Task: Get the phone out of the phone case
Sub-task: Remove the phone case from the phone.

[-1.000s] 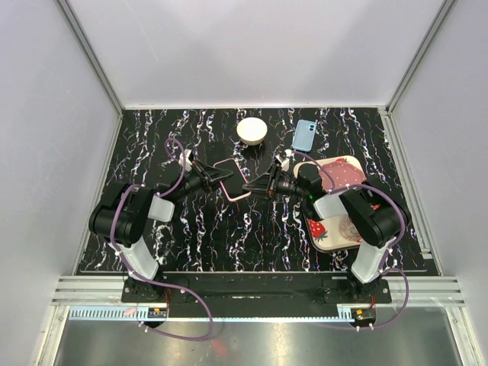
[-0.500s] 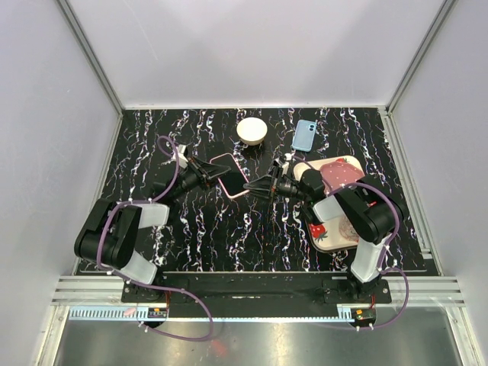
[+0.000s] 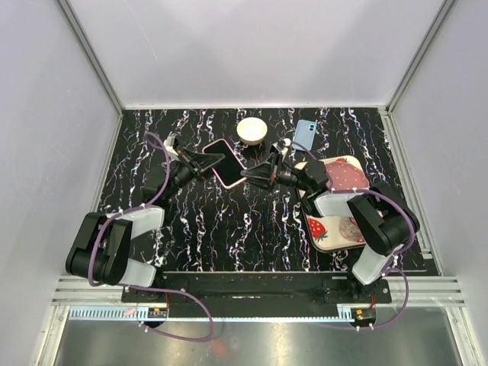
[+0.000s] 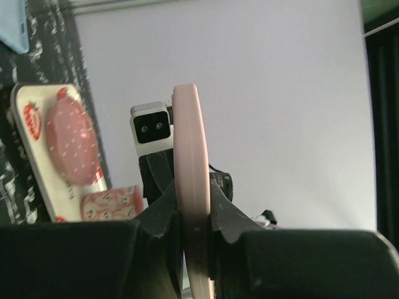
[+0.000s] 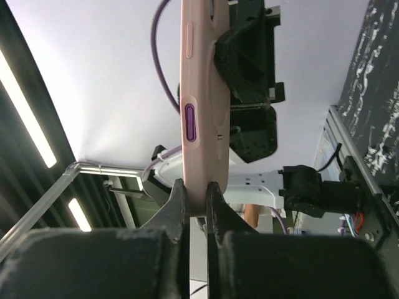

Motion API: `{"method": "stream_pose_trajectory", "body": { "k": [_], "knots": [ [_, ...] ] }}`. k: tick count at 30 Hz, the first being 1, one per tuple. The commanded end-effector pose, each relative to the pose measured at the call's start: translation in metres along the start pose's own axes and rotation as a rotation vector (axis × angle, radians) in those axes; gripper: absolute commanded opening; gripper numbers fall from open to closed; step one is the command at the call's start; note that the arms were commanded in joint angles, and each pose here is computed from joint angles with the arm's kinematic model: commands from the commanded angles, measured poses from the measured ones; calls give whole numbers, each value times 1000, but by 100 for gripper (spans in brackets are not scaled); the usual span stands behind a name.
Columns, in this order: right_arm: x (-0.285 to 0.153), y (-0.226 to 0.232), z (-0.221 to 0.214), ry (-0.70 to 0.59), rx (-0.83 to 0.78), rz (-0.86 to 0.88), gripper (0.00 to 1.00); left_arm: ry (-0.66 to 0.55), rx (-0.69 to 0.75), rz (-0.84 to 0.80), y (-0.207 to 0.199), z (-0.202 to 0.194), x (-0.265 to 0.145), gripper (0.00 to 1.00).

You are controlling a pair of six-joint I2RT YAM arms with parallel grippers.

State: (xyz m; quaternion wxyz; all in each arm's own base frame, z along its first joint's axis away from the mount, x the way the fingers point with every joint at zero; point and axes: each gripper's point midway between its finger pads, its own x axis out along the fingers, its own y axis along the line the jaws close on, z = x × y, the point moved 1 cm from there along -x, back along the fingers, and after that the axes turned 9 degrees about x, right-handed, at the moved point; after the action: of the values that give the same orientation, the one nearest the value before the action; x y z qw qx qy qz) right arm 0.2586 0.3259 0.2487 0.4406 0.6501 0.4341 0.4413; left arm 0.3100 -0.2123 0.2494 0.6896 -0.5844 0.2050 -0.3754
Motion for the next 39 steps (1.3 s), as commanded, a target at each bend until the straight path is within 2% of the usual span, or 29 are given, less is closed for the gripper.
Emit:
{"method": "stream_pose_trajectory", "body": {
  "k": [1, 2, 7, 15, 19, 28, 32, 39],
  "knots": [
    [7, 109, -22, 90, -80, 322, 0, -61, 228, -366, -79, 4, -15, 0],
    [9, 109, -19, 87, -71, 326, 0, -49, 244, -414, -89, 1, -18, 0],
    [16, 123, -12, 75, -45, 367, 0, -59, 286, -451, -103, 1, -20, 0],
    [30, 107, 24, 7, 56, 369, 0, -42, 271, -549, -144, 6, -20, 0],
    [48, 136, 13, 116, -23, 406, 0, -1, 305, -590, -173, 3, -22, 0],
    [53, 177, 7, 157, 9, 498, 0, 23, 414, -704, -238, -10, -45, 0],
    [44, 194, -7, 161, -4, 534, 0, 7, 467, -741, -252, -18, -55, 0],
    [37, 206, -15, 175, 67, 560, 0, 34, 494, -784, -259, -43, -68, 0]
  ]
}}
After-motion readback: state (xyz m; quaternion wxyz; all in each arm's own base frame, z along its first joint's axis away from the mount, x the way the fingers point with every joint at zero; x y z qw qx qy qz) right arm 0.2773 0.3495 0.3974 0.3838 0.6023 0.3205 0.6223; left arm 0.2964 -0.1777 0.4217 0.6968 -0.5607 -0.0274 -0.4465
